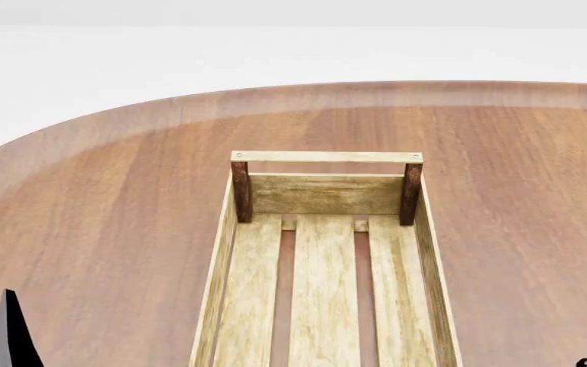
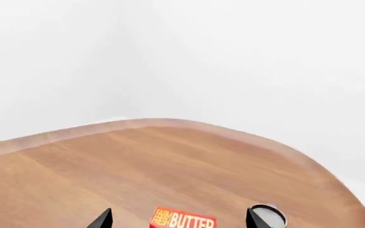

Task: Pick up the cream cheese and put it in the tray.

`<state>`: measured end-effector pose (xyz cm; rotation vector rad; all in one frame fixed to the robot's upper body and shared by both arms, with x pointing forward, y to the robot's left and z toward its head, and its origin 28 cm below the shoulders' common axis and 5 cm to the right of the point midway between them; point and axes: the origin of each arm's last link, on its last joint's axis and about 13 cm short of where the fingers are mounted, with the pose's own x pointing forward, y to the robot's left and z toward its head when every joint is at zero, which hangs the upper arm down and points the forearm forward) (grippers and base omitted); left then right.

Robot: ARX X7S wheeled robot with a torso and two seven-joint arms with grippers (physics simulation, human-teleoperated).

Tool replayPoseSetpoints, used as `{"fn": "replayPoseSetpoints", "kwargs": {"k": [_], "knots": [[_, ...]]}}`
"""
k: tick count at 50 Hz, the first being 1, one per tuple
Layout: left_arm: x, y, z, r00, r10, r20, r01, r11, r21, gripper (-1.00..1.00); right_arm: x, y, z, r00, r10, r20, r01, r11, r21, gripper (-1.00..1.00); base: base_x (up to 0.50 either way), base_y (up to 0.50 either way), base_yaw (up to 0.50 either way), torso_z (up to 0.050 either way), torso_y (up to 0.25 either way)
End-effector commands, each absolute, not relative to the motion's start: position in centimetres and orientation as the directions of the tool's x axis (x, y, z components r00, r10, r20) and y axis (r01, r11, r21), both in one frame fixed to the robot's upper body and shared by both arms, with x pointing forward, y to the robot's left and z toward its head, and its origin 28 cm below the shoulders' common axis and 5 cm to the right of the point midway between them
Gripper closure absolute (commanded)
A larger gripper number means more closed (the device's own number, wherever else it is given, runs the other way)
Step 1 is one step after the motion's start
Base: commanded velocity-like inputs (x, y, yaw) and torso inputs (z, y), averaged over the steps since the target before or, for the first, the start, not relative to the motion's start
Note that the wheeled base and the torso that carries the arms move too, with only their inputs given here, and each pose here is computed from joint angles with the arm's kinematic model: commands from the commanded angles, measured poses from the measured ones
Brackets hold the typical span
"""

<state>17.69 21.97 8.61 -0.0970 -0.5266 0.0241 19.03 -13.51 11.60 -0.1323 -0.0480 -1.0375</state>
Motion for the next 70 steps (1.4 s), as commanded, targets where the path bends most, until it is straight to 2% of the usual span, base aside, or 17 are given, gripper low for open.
{"fn": "replayPoseSetpoints", "kwargs": {"k": [1, 4, 6, 11, 21, 26, 53, 57, 64, 70], "knots": [[17.7, 22.0, 8.6, 0.865, 0.048, 0.5, 0.001, 0.995, -0.098, -1.0, 18.7, -13.4, 11.6, 0.435, -0.9, 0.02, 0.894, 0.43, -0.126, -1.0, 0.0, 0.0, 0.0, 0.0, 0.0], [17.7, 22.0, 8.6, 0.864, 0.048, 0.5, 0.001, 0.995, -0.098, -1.0, 18.6, -13.4, 11.5, 0.42, -0.907, -0.022, 0.897, 0.419, -0.143, -1.0, 0.0, 0.0, 0.0, 0.0, 0.0], [17.7, 22.0, 8.5, 0.864, 0.047, 0.501, 0.002, 0.995, -0.097, -1.0, 18.6, -13.4, 11.4, 0.386, -0.923, -0.013, 0.911, 0.383, -0.152, -1.0, 0.0, 0.0, 0.0, 0.0, 0.0], [17.7, 22.0, 8.5, 0.865, 0.048, 0.5, 0.001, 0.995, -0.097, -1.0, 18.6, -13.5, 11.2, 0.36, -0.933, -0.009, 0.92, 0.357, -0.159, -1.0, 0.0, 0.0, 0.0, 0.0, 0.0], [17.6, 22.0, 8.7, 0.864, 0.046, 0.502, 0.0, 0.996, -0.093, -1.0, 18.2, -13.8, 11.1, 0.374, -0.926, -0.053, 0.916, 0.378, -0.132, -1.0, 0.0, 0.0, 0.0, 0.0, 0.0], [17.5, 21.9, 8.8, 0.863, 0.044, 0.503, 0.002, 0.996, -0.09, -1.0, 17.9, -14.1, 10.9, 0.412, -0.905, -0.108, 0.9, 0.422, -0.11, -1.0, 0.0, 0.0, 0.0, 0.0, 0.0], [17.6, 21.9, 9.0, 0.861, 0.044, 0.506, -0.003, 0.997, -0.081, -1.0, 17.4, -15.3, 9.1, 0.371, -0.914, -0.165, 0.913, 0.392, -0.114, -1.0, 0.0, 0.0, 0.0, 0.0, 0.0], [17.5, 21.9, 9.0, 0.861, 0.046, 0.506, -0.005, 0.997, -0.081, -1.0, 17.5, -15.3, 8.6, 0.327, -0.93, -0.166, 0.929, 0.349, -0.127, -1.0, 0.0, 0.0, 0.0, 0.0, 0.0], [17.6, 21.9, 8.9, 0.862, 0.046, 0.505, -0.006, 0.997, -0.081, -1.0, 17.5, -15.3, 8.6, 0.324, -0.931, -0.171, 0.93, 0.347, -0.126, -1.0, 0.0, 0.0, 0.0, 0.0, 0.0], [17.5, 22.0, 9.0, 0.86, 0.049, 0.508, -0.008, 0.997, -0.082, -1.0, 17.7, -15.1, 8.0, 0.261, -0.944, -0.2, 0.95, 0.288, -0.12, -1.0, 0.0, 0.0, 0.0, 0.0, 0.0]]}}
